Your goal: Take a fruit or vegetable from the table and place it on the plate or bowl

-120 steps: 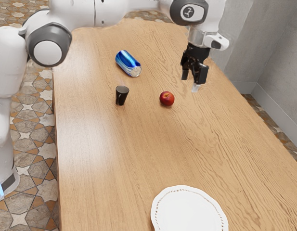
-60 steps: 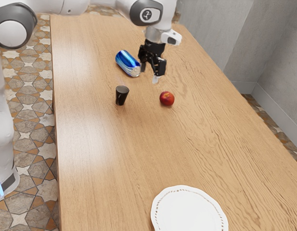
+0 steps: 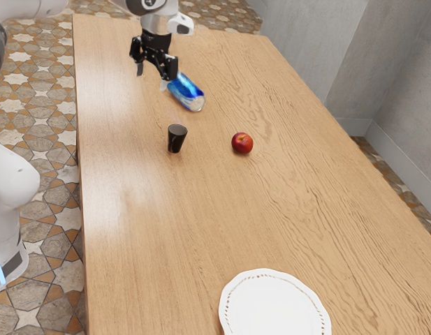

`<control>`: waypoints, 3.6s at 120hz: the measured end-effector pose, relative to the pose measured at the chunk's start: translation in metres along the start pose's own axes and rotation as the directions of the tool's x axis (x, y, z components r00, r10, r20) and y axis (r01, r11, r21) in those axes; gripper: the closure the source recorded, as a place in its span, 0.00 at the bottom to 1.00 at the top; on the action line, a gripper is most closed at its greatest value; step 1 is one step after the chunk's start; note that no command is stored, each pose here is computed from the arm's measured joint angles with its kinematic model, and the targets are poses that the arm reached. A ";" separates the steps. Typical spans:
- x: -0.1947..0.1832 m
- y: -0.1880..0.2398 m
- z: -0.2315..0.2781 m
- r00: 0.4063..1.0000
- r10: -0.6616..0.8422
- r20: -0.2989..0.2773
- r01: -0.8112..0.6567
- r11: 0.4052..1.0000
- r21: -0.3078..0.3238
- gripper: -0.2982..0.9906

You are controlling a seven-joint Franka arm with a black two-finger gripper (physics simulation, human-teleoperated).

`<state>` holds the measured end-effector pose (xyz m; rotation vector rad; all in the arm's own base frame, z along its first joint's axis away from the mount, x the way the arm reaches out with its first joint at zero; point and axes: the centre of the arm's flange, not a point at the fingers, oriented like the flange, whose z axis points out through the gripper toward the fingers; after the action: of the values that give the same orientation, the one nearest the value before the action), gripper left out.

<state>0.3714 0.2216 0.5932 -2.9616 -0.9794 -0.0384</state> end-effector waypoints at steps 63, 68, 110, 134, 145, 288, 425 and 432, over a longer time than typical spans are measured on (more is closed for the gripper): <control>0.049 0.190 0.051 0.939 0.343 -0.031 -0.344 0.939 -0.026 0.23; 0.052 0.194 0.050 0.938 0.343 -0.039 -0.344 0.938 -0.028 0.23; 0.092 0.218 0.073 0.939 0.336 -0.076 -0.340 0.939 -0.051 0.23; 0.103 0.225 0.082 0.935 0.344 -0.083 -0.349 0.936 -0.056 0.23; 0.112 0.229 0.088 0.934 0.346 -0.087 -0.352 0.934 -0.060 0.23; 0.115 0.271 0.071 0.905 0.412 -0.104 -0.423 0.897 -0.124 0.23; 0.083 0.179 0.055 0.903 0.426 -0.051 -0.429 0.895 -0.122 0.23; 0.086 0.174 0.056 0.905 0.422 -0.052 -0.426 0.897 -0.121 0.23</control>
<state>0.5451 0.1347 0.5372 -3.2122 -0.3174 -0.1343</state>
